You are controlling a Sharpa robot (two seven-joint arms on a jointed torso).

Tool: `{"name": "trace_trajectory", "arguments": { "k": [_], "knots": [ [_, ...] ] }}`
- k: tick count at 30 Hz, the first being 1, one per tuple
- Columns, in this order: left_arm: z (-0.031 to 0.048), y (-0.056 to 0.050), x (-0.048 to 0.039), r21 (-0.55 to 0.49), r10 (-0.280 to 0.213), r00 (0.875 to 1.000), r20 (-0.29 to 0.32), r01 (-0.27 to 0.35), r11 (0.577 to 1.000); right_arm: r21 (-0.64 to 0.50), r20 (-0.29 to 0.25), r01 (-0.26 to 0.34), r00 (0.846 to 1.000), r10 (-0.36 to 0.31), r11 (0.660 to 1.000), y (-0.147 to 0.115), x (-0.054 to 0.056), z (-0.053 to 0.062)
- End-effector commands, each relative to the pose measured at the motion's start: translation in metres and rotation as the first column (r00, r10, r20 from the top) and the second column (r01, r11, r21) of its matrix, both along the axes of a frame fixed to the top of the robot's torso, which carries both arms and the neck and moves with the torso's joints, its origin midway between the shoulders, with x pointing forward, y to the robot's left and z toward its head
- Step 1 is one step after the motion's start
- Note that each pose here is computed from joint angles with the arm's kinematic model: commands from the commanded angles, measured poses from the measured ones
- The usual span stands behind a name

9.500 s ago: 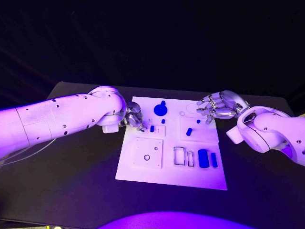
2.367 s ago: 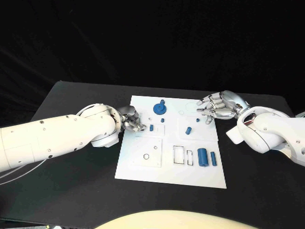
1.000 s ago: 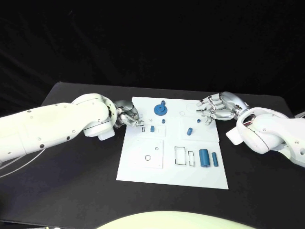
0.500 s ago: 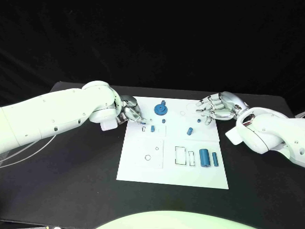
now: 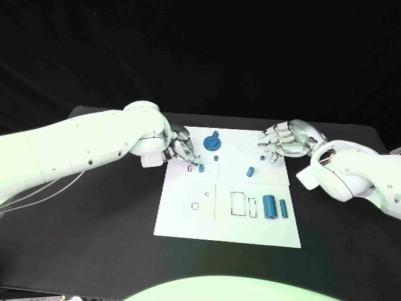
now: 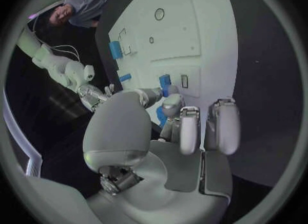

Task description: Assemble the parts on the task board

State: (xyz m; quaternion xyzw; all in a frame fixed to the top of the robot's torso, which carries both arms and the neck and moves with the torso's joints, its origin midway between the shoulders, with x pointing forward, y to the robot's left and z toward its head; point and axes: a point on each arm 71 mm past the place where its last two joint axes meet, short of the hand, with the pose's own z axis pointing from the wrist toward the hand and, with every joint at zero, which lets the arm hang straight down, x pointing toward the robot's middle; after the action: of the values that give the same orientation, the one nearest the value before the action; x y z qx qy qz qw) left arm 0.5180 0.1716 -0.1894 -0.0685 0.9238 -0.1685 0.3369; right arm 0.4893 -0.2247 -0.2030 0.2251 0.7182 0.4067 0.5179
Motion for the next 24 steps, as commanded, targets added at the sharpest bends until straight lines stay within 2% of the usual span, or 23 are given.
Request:
{"name": "trace_trajectory", "arguments": {
  "k": [1, 9, 19, 24],
  "knots": [
    [0.0014, -0.0012, 0.001, 0.068, -0.028, 0.999, 0.019, 0.027, 0.997, 0.004, 0.006, -0.018, 1.0, 0.018, 1.0, 0.0017, -0.0005, 0.0003],
    [0.0025, -0.0039, 0.0013, 0.09, -0.046, 0.998, 0.039, 0.043, 0.995, 0.005, 0.006, -0.018, 1.0, 0.018, 1.0, 0.0016, -0.0004, 0.0003],
    [-0.0003, -0.0056, -0.0012, 0.123, -0.098, 0.995, 0.021, 0.095, 0.988, 0.005, 0.006, -0.019, 1.0, 0.019, 1.0, 0.0024, -0.0001, 0.0002],
    [-0.0016, -0.0051, -0.0013, 0.134, -0.109, 0.994, 0.015, 0.106, 0.985, 0.006, 0.006, -0.02, 1.0, 0.02, 1.0, 0.0026, -0.0001, 0.0001]
  ]
}}
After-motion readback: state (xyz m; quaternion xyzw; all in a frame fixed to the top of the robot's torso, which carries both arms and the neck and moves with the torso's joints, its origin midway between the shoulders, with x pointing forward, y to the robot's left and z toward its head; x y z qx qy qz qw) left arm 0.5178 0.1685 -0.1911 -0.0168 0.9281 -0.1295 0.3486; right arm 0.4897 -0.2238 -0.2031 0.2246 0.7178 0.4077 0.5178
